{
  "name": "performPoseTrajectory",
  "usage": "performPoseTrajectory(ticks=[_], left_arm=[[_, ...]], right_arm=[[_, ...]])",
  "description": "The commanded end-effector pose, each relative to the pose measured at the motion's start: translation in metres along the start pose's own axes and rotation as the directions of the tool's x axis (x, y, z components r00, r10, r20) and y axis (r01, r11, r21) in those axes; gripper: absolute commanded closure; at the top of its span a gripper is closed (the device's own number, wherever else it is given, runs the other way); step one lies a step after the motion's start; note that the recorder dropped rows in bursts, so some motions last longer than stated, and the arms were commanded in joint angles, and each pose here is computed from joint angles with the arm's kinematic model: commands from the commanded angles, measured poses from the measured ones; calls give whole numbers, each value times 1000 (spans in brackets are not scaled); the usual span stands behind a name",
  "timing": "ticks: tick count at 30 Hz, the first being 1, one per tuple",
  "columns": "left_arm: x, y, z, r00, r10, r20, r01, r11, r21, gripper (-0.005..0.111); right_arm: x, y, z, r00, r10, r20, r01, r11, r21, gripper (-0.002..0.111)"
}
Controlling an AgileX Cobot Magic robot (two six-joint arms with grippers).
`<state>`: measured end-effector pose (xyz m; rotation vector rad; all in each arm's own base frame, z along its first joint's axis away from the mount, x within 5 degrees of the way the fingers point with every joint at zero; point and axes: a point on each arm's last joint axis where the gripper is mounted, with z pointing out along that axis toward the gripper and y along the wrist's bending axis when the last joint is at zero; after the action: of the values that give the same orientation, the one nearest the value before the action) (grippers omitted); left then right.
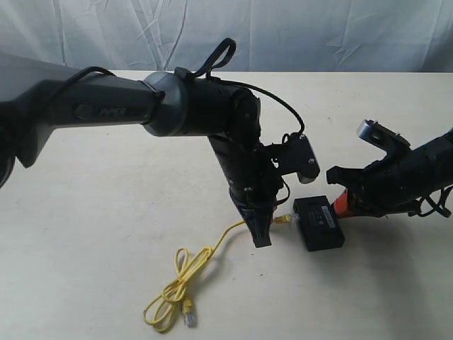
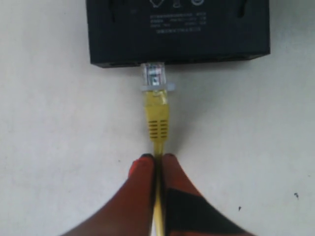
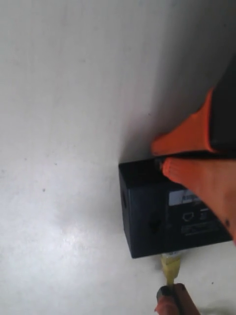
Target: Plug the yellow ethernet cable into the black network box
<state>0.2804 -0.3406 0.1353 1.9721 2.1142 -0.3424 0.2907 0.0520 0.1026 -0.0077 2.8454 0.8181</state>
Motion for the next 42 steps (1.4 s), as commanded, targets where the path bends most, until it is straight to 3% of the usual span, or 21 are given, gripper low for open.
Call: performPoseTrajectory(ticks=[1,22,31,37,42], left_arm=[[-4,0,-2,1000,-8,27,8,1000,-4,107],[-8,0,-2,997,-11,72,11,1000,3,107],[1,7,-3,999,-50,11,50,998,-44,107],[1,7,-3,999,-53,10,54,998,-38,107],[3,5,-3,999,-52,-16,52,998,-21,107]], right_arm=[[0,1,-2,1000,-11,6,11,1000,-2,109],[4,15,6,997,-71,-17,71,997,-13,109],[3,7,6,1000,3,-9,-3,996,87,109],[-1,11,-7,999,4,39,-7,995,100,109],[-1,-3,-32,995,97,36,-99,994,56,109]])
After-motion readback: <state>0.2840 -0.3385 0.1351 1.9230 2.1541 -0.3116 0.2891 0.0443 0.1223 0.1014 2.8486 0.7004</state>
